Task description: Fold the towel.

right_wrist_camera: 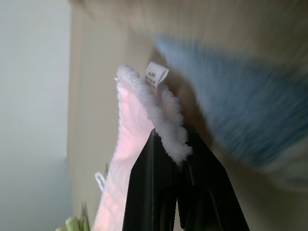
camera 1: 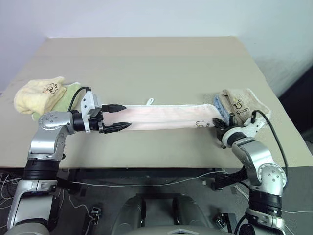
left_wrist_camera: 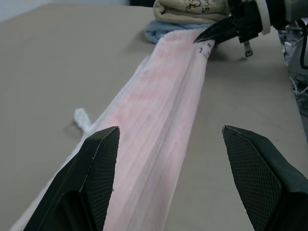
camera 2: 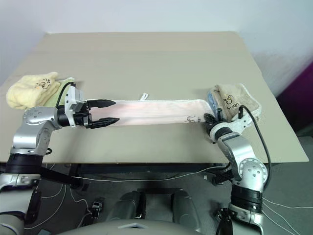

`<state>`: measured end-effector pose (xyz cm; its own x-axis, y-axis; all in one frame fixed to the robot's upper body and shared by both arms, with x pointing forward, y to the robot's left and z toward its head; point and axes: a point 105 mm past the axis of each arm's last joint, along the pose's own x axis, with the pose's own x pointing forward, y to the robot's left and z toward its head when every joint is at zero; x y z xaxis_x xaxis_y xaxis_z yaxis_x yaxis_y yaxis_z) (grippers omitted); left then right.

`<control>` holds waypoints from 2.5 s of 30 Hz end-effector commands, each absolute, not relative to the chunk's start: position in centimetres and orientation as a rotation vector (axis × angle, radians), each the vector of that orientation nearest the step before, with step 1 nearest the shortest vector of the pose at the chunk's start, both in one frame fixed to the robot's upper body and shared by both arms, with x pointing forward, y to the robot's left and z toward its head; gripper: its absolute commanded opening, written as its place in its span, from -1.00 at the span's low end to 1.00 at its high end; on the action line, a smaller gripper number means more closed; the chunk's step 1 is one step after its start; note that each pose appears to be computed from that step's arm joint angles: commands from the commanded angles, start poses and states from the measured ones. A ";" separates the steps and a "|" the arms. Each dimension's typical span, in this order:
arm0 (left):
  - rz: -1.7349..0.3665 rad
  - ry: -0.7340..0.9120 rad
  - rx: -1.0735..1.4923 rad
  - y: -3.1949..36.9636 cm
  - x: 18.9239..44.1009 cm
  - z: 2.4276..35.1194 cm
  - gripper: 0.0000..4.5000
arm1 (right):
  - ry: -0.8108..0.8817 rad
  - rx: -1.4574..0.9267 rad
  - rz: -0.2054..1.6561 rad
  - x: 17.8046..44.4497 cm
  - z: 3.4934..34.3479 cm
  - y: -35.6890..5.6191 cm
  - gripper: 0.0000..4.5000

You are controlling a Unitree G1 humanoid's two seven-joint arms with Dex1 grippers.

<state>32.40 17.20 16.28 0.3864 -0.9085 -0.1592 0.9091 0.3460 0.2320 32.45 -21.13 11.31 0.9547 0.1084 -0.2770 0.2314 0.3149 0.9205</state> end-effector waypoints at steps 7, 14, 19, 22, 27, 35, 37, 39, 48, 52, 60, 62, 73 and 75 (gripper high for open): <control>-1.188 -0.036 0.313 16.7 32.4 16.8 0.58 | 0.280 0.682 0.310 31.6 17.6 -16.5 -0.99; -1.176 -0.048 0.298 16.4 32.5 16.8 0.58 | 0.304 0.164 0.549 32.4 17.8 -11.5 -0.99; -1.162 -0.059 0.286 16.3 32.3 16.7 0.58 | 0.310 -0.012 0.705 34.0 17.2 -7.2 -0.99; -1.150 -0.064 0.280 16.2 32.2 16.6 0.58 | 0.323 -0.065 0.766 34.6 16.5 -5.2 -0.99; -1.126 -0.063 0.269 16.4 31.5 16.2 0.58 | 0.366 -0.131 0.883 34.5 14.3 -1.5 -0.99; -1.107 -0.062 0.263 16.6 31.2 16.1 0.58 | 0.380 -0.159 0.923 34.9 13.1 -0.2 -0.99; -1.106 -0.061 0.262 16.6 31.2 16.1 0.58 | 0.373 -0.157 0.917 35.0 13.1 -0.2 -0.99; -1.107 -0.061 0.261 16.6 31.2 16.0 0.58 | 0.365 -0.154 0.911 35.2 13.1 -0.2 -0.99; -1.096 -0.055 0.253 16.8 31.2 16.0 0.58 | 0.323 -0.071 0.985 34.3 14.6 0.2 -0.08; -1.052 -0.058 0.239 17.6 31.3 16.1 0.58 | 0.222 -0.071 1.005 33.6 16.7 -0.9 0.36; -0.818 -0.074 0.077 20.4 31.2 16.3 0.58 | 0.116 -0.036 0.882 35.9 18.3 -5.1 -0.21; -0.764 -0.063 0.007 20.8 30.9 16.0 0.58 | 0.122 -0.025 0.888 36.5 17.3 -4.9 -0.50; -0.481 0.014 -0.274 22.4 28.3 13.1 0.58 | 0.300 -0.190 0.887 37.5 7.2 -4.1 -0.98; -0.423 0.016 -0.310 22.9 28.1 12.9 0.58 | 0.278 -0.210 0.907 37.3 7.5 -4.0 -0.98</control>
<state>28.25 22.37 10.83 0.8969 -0.4421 -0.0105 0.4156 0.8507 -0.3218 37.64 -3.85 8.96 0.5973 0.7539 -0.2738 -0.7924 0.6073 -0.0565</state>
